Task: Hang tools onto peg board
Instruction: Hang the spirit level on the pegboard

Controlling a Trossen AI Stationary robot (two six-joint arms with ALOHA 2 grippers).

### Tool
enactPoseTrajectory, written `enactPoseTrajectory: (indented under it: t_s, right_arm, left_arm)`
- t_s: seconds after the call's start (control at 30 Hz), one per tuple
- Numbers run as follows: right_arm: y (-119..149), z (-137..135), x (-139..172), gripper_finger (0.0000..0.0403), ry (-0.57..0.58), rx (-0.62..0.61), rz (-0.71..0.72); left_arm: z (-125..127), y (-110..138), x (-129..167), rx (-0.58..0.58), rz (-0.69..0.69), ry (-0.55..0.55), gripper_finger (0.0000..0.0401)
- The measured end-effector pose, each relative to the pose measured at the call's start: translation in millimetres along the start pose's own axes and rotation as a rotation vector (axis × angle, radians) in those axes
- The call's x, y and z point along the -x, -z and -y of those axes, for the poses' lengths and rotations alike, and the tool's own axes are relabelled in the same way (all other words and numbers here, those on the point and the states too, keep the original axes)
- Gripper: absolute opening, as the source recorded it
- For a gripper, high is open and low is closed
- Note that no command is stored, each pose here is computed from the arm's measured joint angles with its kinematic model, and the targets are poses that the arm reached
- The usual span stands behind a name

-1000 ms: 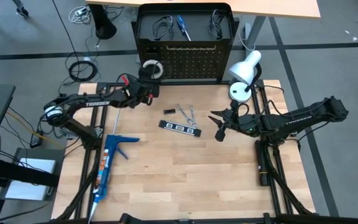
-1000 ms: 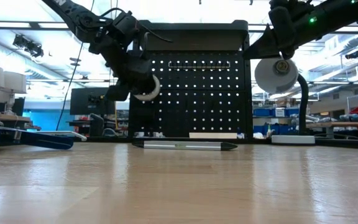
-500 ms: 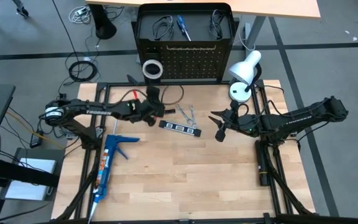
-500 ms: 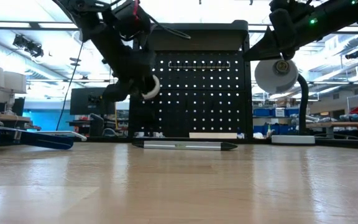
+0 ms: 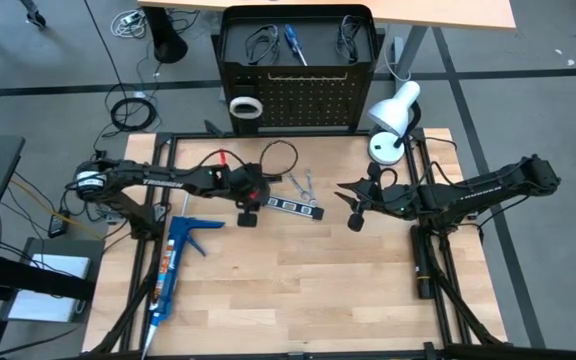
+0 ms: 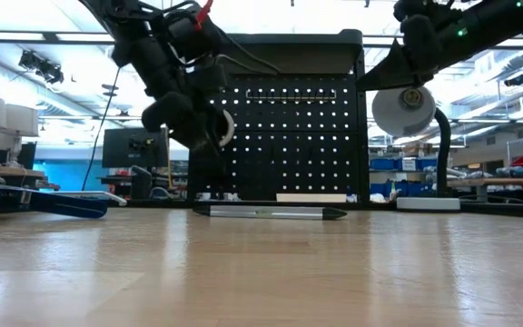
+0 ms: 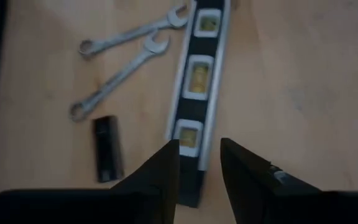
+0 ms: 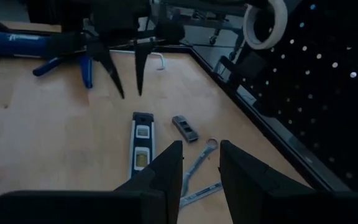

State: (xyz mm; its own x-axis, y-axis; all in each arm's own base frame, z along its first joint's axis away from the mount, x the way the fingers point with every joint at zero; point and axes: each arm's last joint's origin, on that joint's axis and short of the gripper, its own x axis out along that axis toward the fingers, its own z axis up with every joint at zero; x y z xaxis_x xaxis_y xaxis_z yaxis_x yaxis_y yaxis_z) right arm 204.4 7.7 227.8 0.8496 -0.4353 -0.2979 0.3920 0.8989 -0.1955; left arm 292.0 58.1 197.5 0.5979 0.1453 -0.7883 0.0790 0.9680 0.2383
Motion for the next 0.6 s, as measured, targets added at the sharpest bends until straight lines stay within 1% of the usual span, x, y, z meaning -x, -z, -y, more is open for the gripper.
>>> enactPoseTrajectory:
  t_s: [0.2, 0.33, 0.4, 0.47, 0.6]
  right_arm:
    - [-0.8, 0.0, 0.0, 0.0111, 0.000, 0.012, 0.007]
    - [-0.4, 0.0, 0.1, 0.0111, 0.000, 0.016, 0.003]
    - [0.7, 0.0, 0.1, 0.0111, -0.001, 0.023, -0.007]
    - [0.2, 0.0, 0.1, 0.0111, 0.000, 0.025, -0.003]
    - [0.3, 0.0, 0.1, 0.0111, 0.000, 0.028, -0.004]
  left_arm:
    - [1.3, -9.8, -33.4, 0.003, -0.058, 0.019, 0.0148]
    - [-2.0, -24.2, -51.3, -0.045, -0.126, -0.063, 0.0171]
    - [-5.2, -33.4, -56.0, -0.058, -0.128, -0.084, 0.0184]
    - [-6.7, -38.2, -60.4, -0.060, -0.149, -0.066, 0.0198]
    - [-7.3, -44.8, -70.0, -0.049, -0.181, 0.015, 0.0224]
